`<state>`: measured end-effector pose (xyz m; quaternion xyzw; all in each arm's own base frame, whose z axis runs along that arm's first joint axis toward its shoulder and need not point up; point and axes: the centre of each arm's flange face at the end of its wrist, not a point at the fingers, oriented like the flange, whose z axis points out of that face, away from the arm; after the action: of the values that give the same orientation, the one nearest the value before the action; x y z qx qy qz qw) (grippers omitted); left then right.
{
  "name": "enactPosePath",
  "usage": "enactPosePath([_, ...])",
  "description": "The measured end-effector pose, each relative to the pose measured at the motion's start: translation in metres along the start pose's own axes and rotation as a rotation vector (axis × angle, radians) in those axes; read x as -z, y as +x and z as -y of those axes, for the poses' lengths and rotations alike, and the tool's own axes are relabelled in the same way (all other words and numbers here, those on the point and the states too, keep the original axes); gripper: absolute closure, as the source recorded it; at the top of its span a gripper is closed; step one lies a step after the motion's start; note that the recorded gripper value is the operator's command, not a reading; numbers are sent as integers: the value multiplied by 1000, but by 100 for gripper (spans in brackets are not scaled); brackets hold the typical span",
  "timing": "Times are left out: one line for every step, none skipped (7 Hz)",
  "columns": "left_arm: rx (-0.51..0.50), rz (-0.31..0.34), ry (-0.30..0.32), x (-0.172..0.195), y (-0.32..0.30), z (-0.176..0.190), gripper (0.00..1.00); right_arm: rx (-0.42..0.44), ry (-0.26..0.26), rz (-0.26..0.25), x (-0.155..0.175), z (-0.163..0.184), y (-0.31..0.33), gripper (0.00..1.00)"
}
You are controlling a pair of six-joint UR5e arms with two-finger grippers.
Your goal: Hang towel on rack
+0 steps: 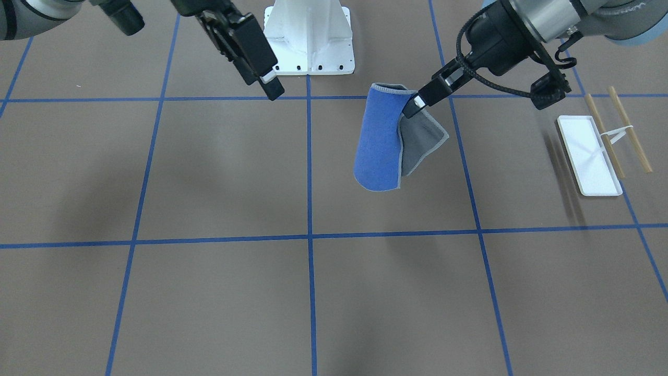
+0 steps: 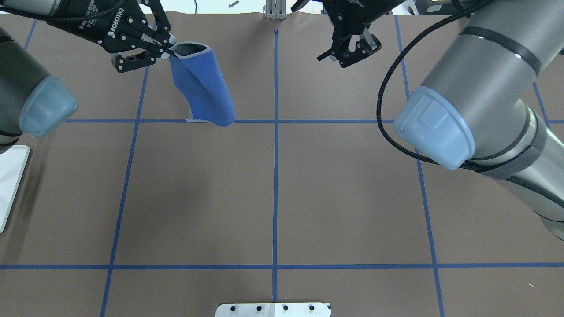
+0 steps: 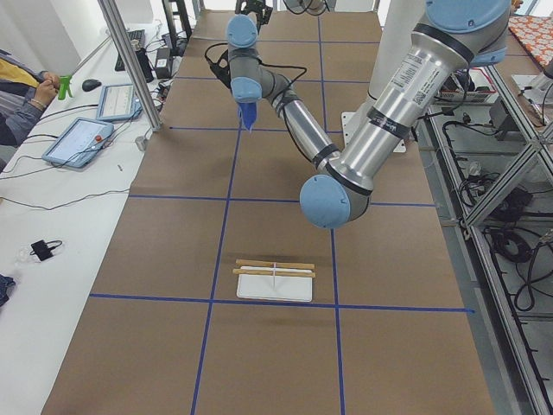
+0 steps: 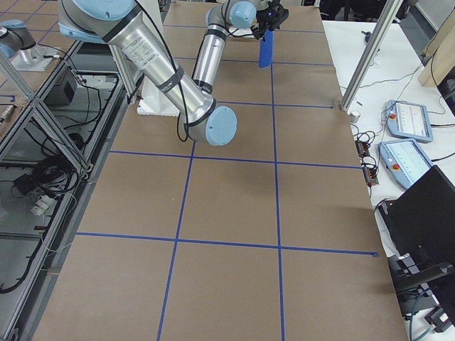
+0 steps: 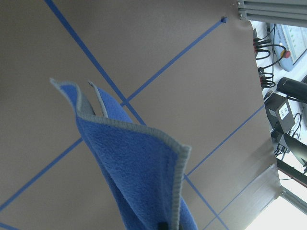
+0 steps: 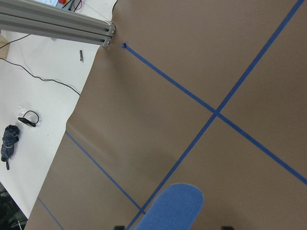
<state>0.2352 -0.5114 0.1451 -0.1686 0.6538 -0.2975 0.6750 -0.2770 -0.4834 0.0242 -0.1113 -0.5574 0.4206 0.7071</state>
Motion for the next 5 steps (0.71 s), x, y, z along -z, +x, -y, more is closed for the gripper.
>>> enactPosePath([-124,1,19,12,-16,8,100,13,10,-9,3,16,7,0])
enactPosePath([-265,19,37,23,-44,18,100,24,19,-20,1,26,13,0])
enactPosePath([-387,45,46,33,-75,25,100,52,32,-36,-3,39,21,0])
enactPosePath([-480,67,59,46,-100,35,100,120,59,-61,-7,62,33,0])
enactPosePath([-558,92,82,64,-126,50,100,226,95,-93,-7,96,49,0])
